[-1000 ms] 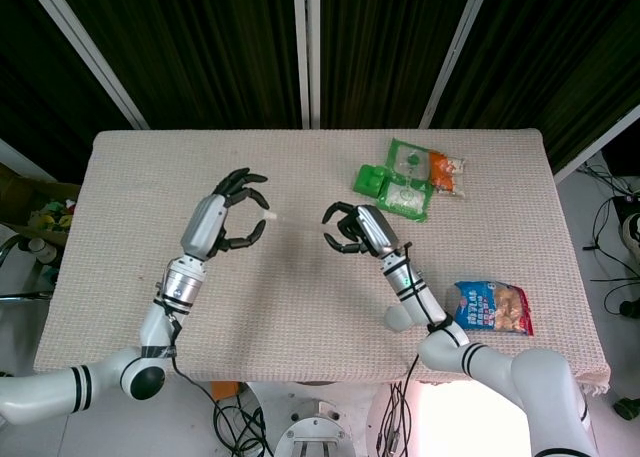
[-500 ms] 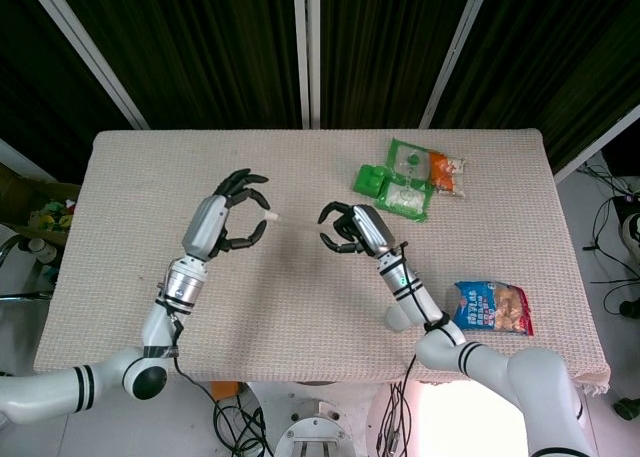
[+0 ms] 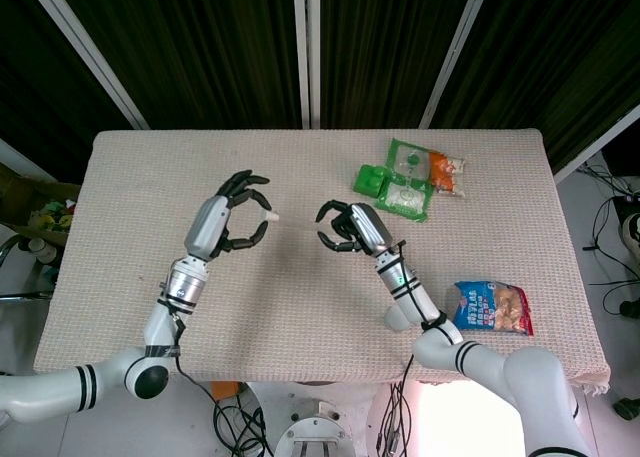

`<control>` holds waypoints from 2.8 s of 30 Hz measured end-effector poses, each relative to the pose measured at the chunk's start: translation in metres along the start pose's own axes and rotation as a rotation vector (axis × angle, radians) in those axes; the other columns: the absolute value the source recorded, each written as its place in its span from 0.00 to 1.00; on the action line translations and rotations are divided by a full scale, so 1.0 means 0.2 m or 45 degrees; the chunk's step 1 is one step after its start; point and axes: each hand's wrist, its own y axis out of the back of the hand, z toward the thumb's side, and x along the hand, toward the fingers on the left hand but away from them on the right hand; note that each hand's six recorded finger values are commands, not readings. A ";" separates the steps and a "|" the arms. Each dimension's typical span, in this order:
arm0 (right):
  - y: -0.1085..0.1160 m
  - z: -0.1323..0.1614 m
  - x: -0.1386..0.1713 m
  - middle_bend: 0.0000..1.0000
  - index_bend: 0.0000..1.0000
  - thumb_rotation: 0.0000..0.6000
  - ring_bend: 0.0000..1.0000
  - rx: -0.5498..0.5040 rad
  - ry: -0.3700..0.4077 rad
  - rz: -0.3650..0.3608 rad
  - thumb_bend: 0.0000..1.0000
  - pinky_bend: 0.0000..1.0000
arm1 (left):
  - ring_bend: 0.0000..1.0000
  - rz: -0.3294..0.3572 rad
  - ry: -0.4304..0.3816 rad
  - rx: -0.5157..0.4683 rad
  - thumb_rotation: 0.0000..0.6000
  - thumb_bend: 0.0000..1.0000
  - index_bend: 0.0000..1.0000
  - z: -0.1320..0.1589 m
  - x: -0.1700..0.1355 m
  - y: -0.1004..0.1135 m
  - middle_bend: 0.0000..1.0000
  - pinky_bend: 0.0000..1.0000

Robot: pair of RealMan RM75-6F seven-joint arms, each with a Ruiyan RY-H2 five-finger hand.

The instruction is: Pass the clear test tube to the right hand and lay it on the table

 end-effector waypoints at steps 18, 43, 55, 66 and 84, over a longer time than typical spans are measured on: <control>-0.03 0.03 -0.02 1.00 0.85 1.00 1.00 -0.029 0.009 -0.007 0.78 1.00 | 0.08 -0.005 -0.010 0.012 1.00 0.51 0.58 0.00 0.01 -0.03 0.22 0.12; -0.01 -0.05 -0.04 1.00 0.85 1.00 1.00 0.215 -0.063 0.072 0.78 1.00 | 0.08 0.018 0.020 0.175 1.00 0.32 0.24 -0.07 -0.02 0.14 0.17 0.11; -0.13 -0.14 -0.13 1.00 0.68 1.00 1.00 0.660 -0.201 0.249 0.49 1.00 | 0.08 0.034 0.141 0.461 1.00 0.30 0.24 -0.23 -0.07 0.23 0.17 0.11; -0.22 -0.19 -0.12 1.00 0.29 1.00 1.00 0.713 -0.288 0.270 0.09 1.00 | 0.08 0.050 0.171 0.492 1.00 0.30 0.24 -0.27 -0.11 0.25 0.17 0.10; 0.64 -0.16 0.24 0.47 0.15 1.00 0.50 0.806 -0.290 -0.001 0.18 0.57 | 0.08 0.041 0.429 0.989 1.00 0.28 0.26 -0.55 -0.43 0.70 0.18 0.10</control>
